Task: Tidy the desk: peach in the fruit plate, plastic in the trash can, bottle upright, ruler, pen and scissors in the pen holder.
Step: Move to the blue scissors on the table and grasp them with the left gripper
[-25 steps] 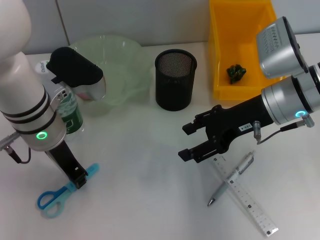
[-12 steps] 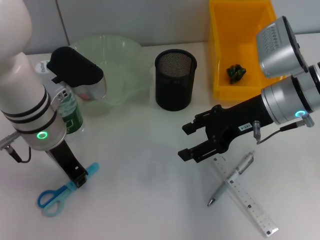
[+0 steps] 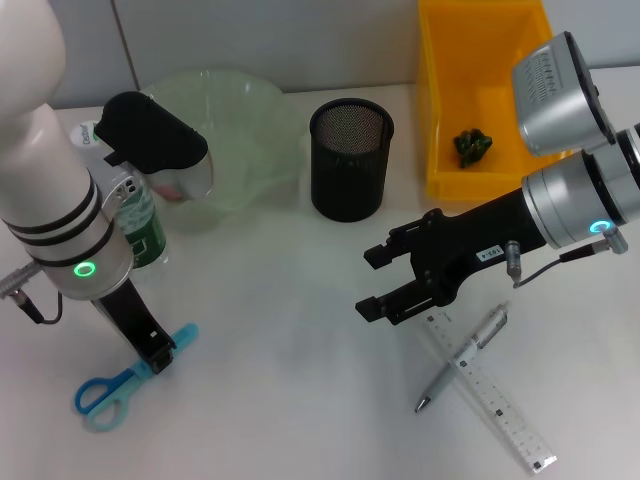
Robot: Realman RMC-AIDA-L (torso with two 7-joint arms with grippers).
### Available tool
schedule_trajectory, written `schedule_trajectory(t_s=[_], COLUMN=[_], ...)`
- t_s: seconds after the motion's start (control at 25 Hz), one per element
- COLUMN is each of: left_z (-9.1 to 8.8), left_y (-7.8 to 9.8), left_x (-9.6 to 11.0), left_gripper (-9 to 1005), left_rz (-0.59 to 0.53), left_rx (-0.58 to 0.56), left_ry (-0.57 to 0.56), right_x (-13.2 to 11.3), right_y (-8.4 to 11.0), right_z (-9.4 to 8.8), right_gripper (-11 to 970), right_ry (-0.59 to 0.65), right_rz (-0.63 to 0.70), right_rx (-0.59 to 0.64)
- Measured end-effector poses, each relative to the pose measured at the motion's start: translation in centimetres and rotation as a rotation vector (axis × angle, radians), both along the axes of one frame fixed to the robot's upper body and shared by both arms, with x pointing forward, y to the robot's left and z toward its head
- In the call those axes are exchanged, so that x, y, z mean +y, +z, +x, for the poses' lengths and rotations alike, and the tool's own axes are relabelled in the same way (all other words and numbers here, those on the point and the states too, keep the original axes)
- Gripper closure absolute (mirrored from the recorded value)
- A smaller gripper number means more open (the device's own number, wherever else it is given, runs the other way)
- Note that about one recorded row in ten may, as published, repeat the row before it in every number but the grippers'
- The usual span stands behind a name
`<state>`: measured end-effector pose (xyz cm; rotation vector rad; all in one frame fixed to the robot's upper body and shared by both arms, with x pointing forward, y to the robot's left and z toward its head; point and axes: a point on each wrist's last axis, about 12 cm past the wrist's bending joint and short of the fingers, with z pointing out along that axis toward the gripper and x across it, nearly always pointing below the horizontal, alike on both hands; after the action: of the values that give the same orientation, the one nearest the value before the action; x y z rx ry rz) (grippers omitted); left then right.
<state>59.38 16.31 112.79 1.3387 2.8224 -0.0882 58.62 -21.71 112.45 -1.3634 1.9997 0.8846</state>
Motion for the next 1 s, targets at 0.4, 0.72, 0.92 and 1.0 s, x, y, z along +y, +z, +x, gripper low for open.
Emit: schedule_trajectory(t_s=[0.4, 0.72, 0.92, 1.0], left_z=[0.01, -0.08, -0.07, -0.08], left_y=[-0.06, -0.34, -0.44, -0.45], left_x=[-0.01, 0.03, 0.05, 0.04], left_gripper=[678, 657, 643, 638], left_rz=[0.004, 0.004, 0.005, 0.005], left_rx=[-0.001, 0.008, 0.011, 0.011], left_ry=[-0.003, -0.007, -0.007, -0.007], right_x=[-0.05, -0.05, -0.03, -0.03], right_y=[-0.05, -0.05, -0.03, -0.03], right_z=[-0.04, -0.04, -0.03, -0.02], right_gripper=[188, 187, 186, 186], right_ry=[-0.001, -0.001, -0.001, -0.001], right_rz=[0.000, 0.000, 0.000, 0.000], right_rx=[0.001, 0.001, 0.001, 0.001])
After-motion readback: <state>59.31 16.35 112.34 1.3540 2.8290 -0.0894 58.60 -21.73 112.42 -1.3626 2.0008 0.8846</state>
